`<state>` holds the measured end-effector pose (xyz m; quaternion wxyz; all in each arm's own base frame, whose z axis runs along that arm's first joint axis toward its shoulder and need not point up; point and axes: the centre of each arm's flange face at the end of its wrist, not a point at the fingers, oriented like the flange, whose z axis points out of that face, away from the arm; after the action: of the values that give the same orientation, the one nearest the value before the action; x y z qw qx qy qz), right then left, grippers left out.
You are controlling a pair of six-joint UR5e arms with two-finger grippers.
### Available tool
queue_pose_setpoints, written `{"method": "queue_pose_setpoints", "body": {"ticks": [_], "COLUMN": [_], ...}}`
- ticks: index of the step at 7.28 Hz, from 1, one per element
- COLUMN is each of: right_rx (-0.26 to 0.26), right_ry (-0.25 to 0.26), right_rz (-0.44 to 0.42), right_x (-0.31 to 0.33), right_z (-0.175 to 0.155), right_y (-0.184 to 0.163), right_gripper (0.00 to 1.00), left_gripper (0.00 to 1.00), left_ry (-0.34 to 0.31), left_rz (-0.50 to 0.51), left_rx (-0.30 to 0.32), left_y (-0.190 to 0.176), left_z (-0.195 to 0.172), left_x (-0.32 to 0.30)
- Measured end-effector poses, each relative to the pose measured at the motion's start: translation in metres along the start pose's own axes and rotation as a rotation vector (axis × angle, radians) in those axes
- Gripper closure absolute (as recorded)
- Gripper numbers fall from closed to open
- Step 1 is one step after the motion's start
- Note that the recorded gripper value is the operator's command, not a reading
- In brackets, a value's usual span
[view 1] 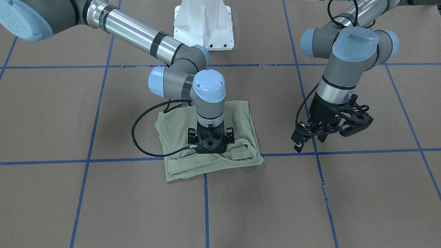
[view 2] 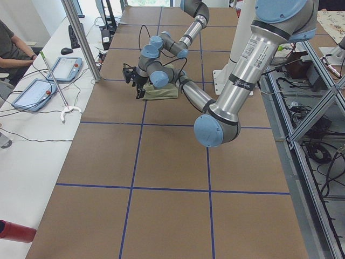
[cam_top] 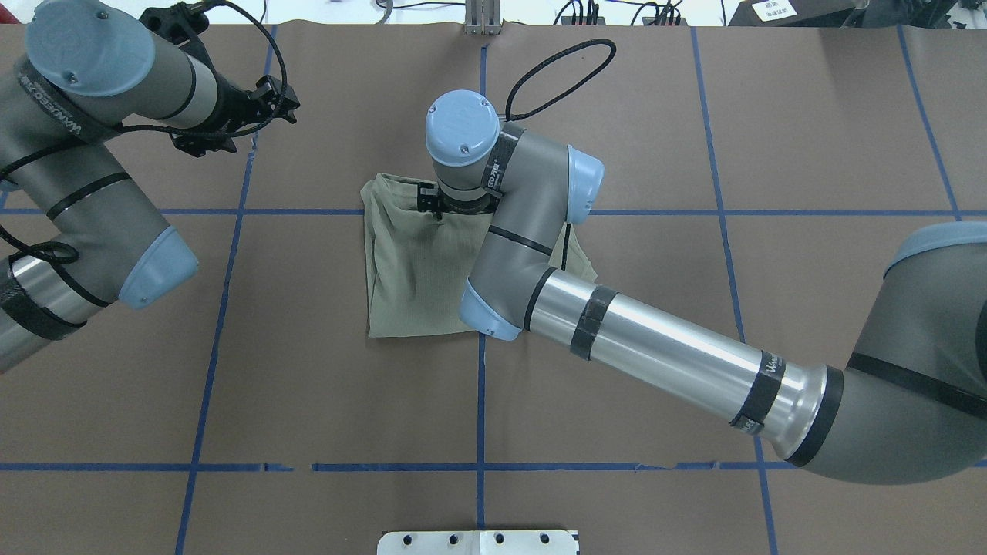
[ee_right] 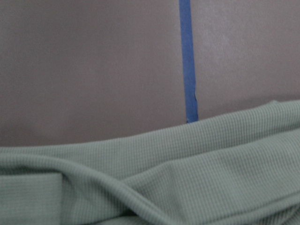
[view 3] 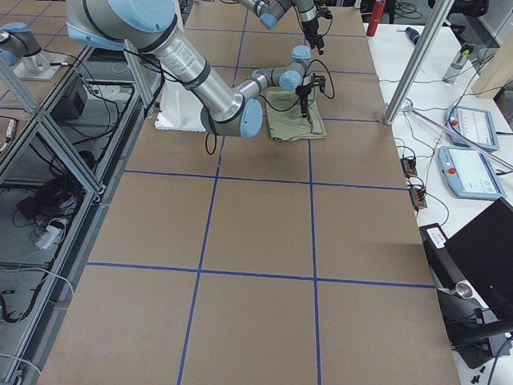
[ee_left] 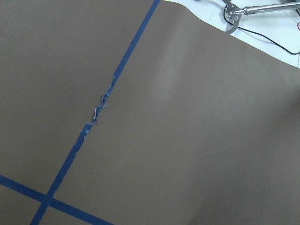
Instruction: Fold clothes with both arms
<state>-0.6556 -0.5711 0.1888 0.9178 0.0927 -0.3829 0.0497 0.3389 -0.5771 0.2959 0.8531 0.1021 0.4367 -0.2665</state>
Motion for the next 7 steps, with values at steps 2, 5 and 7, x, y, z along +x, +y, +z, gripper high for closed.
{"method": "queue_pose_setpoints", "body": {"ticks": [2,5,7], "right_rx": [0.085,0.141,0.135], "right_ry": [-0.023,-0.039,-0.040], "right_rz": [-0.012,-0.003,-0.014], "right_x": [0.000,-0.001,0.018], "right_z": [0.009,-0.014,-0.030], "right_y": [-0.042,-0.082,-0.103], "right_gripper": [0.00,0.00,0.00], "left_gripper": [0.00,0.00,0.00], "left_ry": [0.008,0.010,0.009], "left_rz": [-0.001,-0.002,0.034], "left_rx": [0.006,0.008,-0.002], "left_y": [-0.005,-0.007,-0.007], "left_z": [-0.009,-0.011,-0.009], "left_x": [0.000,-0.001,-0.007]}}
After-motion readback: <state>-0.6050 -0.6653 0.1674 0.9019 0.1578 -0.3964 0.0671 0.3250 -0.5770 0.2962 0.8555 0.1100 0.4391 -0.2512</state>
